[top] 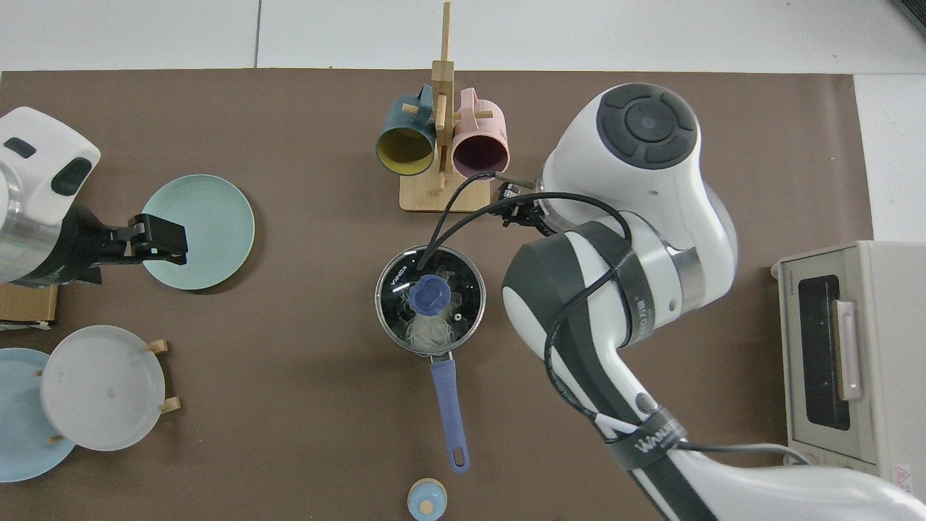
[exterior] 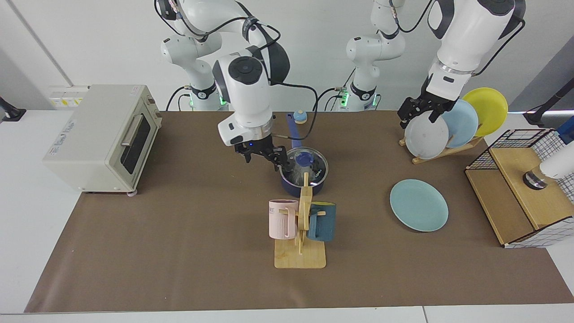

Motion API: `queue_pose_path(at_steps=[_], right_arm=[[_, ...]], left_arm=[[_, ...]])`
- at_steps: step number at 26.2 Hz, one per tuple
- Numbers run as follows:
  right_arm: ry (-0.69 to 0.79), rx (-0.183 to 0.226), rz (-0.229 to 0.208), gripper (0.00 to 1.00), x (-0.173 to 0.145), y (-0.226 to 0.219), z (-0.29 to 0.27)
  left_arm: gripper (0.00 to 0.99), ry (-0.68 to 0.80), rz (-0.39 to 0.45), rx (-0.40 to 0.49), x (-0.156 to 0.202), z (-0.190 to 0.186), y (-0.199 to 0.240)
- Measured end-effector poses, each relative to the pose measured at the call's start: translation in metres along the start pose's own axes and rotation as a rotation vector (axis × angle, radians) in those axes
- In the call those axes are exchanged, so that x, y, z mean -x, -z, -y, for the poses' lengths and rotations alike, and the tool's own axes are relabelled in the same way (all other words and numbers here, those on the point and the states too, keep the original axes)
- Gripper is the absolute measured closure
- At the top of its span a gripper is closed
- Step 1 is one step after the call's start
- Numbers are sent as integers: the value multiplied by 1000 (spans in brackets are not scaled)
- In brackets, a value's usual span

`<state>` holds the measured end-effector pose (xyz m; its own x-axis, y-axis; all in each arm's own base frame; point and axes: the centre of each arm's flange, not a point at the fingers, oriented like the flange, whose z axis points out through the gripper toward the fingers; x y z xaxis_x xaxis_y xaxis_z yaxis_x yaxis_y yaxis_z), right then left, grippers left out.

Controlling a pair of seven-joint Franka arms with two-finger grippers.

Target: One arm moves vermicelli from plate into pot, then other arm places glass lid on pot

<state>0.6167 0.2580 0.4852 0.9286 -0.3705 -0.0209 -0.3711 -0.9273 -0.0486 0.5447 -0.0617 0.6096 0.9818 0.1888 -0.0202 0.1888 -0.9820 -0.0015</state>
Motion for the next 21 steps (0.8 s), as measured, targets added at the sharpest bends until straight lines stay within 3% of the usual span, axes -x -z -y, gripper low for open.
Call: queue_pose_path(at_steps=[13,21], right_arm=[[250,17,26,0,-78,9,-122],[367,52,30,0,-104,18,-179]], left_arm=[[0,0,0,0,0,0,0],[0,0,0,0,0,0,0]])
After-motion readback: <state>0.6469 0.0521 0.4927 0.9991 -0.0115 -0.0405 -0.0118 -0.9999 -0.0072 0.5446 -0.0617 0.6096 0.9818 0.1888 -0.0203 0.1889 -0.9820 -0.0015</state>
